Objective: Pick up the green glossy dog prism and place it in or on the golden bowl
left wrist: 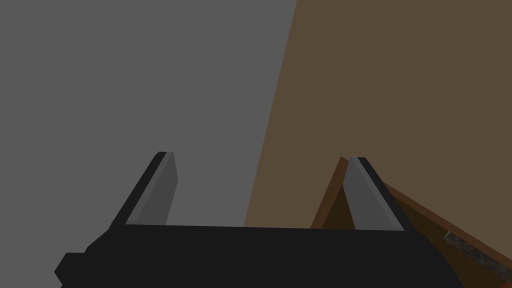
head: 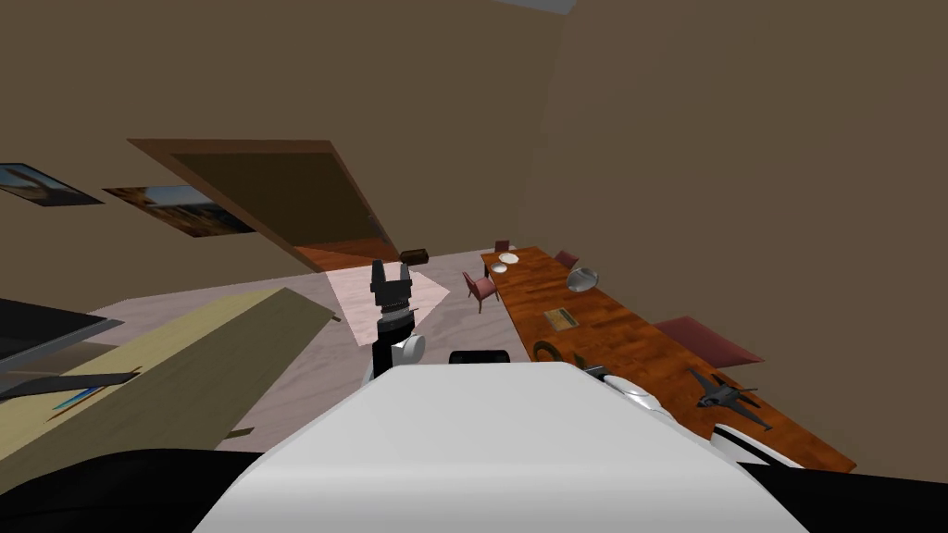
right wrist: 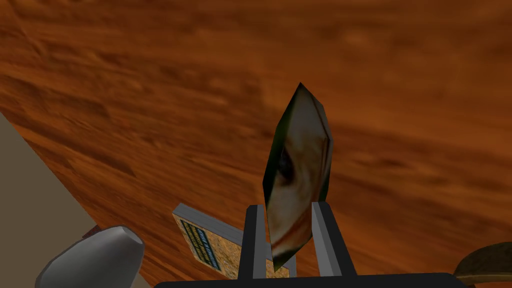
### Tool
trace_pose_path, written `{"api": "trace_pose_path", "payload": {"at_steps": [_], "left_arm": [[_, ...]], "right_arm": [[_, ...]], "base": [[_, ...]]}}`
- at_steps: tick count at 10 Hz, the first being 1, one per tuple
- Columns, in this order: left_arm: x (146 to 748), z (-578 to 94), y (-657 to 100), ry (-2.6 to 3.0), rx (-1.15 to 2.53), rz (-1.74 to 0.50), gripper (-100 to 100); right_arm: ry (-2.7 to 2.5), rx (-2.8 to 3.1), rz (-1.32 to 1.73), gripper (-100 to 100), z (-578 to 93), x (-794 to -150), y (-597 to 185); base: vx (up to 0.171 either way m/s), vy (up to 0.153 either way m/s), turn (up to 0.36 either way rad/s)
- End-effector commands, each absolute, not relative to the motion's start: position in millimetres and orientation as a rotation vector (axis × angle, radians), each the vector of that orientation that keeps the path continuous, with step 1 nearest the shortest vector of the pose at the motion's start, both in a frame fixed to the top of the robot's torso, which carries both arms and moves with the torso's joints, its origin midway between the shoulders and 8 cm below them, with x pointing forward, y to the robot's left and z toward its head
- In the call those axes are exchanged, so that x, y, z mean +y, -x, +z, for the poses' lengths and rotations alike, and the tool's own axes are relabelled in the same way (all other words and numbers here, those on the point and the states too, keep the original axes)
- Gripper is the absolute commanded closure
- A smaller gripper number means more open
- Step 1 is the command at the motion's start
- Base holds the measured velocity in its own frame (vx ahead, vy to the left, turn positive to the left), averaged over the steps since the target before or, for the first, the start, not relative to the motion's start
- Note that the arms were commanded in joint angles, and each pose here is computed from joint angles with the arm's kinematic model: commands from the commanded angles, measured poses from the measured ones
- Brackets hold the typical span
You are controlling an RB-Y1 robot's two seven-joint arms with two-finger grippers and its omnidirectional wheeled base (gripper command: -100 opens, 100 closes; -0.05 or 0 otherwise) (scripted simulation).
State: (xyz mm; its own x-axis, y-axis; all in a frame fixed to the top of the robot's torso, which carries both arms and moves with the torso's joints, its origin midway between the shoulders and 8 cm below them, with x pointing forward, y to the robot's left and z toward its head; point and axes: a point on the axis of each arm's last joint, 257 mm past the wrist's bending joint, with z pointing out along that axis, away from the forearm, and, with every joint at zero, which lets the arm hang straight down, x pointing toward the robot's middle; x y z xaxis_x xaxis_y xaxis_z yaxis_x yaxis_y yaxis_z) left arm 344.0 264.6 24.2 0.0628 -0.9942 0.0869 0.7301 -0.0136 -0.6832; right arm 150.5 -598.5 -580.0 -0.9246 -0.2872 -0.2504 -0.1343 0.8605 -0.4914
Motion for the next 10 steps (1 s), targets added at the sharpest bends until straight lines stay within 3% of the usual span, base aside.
{"api": "trace_pose_path", "payload": {"at_steps": [1, 10], "left_arm": [[265, 24, -344, 0.669, 0.503, -1.461, 0], [265, 24, -344, 0.669, 0.503, -1.461, 0]], "right_arm": [[0.332, 2.714, -0.745, 100, -579, -603, -151], [0.453, 2.671, -1.036, 100, -572, -617, -151]], "base": [[-0.068, 0.006, 0.006], [-0.073, 0.010, 0.014]]}}
